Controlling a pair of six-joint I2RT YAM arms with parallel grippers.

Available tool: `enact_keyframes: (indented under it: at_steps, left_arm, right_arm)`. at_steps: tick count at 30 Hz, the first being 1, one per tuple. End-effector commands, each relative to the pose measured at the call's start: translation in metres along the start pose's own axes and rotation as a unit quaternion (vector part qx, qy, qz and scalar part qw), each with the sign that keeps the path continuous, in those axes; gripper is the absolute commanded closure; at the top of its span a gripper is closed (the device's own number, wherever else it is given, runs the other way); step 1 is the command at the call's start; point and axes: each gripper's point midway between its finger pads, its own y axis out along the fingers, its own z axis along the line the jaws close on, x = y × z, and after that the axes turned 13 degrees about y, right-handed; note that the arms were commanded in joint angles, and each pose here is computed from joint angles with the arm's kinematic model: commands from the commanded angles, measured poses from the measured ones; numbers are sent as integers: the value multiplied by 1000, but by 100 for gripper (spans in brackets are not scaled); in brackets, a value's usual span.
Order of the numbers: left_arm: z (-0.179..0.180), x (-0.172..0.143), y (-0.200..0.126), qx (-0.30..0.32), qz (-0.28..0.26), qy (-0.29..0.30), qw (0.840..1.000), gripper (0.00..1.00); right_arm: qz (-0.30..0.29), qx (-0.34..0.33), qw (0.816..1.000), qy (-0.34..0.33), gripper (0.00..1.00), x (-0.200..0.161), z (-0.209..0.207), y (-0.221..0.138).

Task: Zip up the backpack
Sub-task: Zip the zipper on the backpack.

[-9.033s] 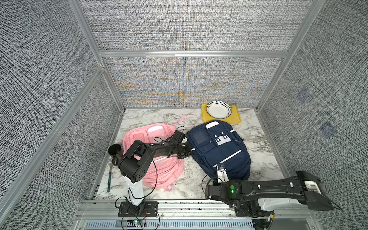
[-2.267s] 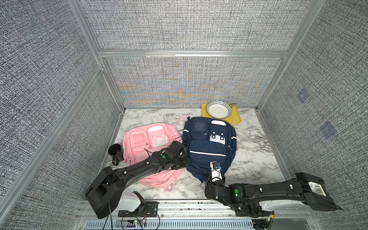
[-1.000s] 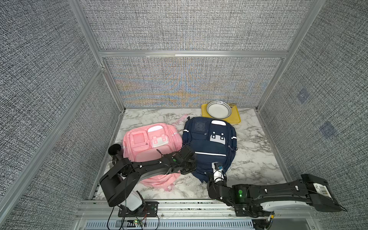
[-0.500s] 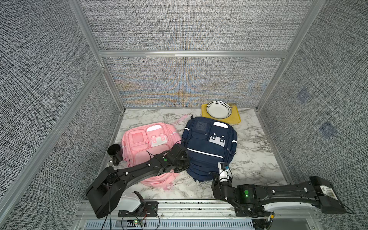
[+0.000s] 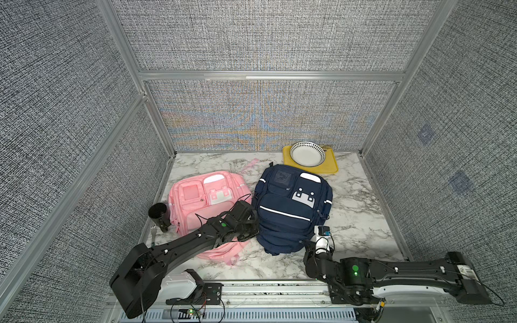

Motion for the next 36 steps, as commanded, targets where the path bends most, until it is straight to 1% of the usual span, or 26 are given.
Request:
enact_keyframes:
  at_steps: [1,6,12,14,15,16,17,18,21,24,25,31,36]
  left_arm:
    - [18,3,1,39,-14,-3,999,100]
    - [19,0,3,36,-9,0,999,100]
    - [5,-5,16,13,11,7,1000,99]
    - [-5,-8,20,10,17,18,1000,86]
    - [-9,-10,23,10,20,21,1000,83]
    - [-14,-12,25,9,23,24,999,77]
    - [-20,-14,26,7,24,28,999,68]
    - [-24,-17,26,6,26,31,999,60]
    - [-31,-23,25,4,29,35,999,52]
    - [-35,-25,19,4,26,36,999,47]
    - [-38,-28,17,2,29,37,999,45]
    - [-60,-46,22,-12,64,39,997,44]
    - [-77,-56,34,-27,77,36,996,44]
  right_arm:
    - [-42,-45,998,-29,100,17,-28,-2]
    - [-45,-30,998,-17,100,17,-29,2]
    - [-48,-18,998,-33,100,16,-17,8]
    - [-49,-18,998,-36,100,18,-14,9]
    - [-50,-17,998,-36,100,18,-13,9]
    - [-51,-17,998,-37,100,19,-12,8]
    - [-53,-17,998,-36,100,20,-12,8]
    - [-54,-15,998,-36,100,21,-11,8]
    - [-56,-7,998,-31,100,22,-8,7]
    - [-56,-4,998,-26,100,22,-7,8]
    - [-56,-6,998,-40,100,21,-8,9]
    - [-53,-17,997,-50,100,17,-9,14]
    - [-54,-18,997,-51,100,17,-8,16]
